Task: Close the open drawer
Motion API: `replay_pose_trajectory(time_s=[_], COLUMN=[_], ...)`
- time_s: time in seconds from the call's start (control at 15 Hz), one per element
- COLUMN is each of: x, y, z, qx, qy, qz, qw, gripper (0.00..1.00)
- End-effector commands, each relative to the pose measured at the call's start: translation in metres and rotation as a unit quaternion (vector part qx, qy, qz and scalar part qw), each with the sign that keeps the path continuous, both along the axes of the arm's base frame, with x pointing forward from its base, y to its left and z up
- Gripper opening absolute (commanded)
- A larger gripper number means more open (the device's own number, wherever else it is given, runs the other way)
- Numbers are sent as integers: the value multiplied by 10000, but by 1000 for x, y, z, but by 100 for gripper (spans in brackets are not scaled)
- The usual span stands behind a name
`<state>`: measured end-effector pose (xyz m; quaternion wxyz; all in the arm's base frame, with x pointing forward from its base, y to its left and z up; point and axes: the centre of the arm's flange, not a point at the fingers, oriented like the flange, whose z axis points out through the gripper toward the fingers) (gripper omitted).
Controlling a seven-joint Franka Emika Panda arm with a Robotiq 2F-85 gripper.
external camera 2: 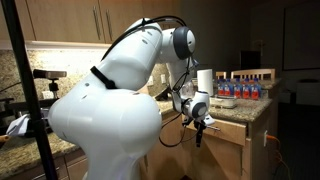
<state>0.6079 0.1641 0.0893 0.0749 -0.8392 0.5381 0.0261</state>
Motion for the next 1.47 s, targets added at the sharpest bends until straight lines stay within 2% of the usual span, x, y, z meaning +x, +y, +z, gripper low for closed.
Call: replay_pose_trajectory(time_s=[0.0, 0.2, 0.87, 1.4], x=[13, 22, 61, 102], y=[-2, 1, 15, 13], z=[6, 8, 1, 25], qx=[72, 24, -3, -21], qy=[-345, -497, -605, -927], qz=[-518, -607, -393, -299], qw=[9980, 9969, 9974, 9952], gripper=[100, 100, 100, 100])
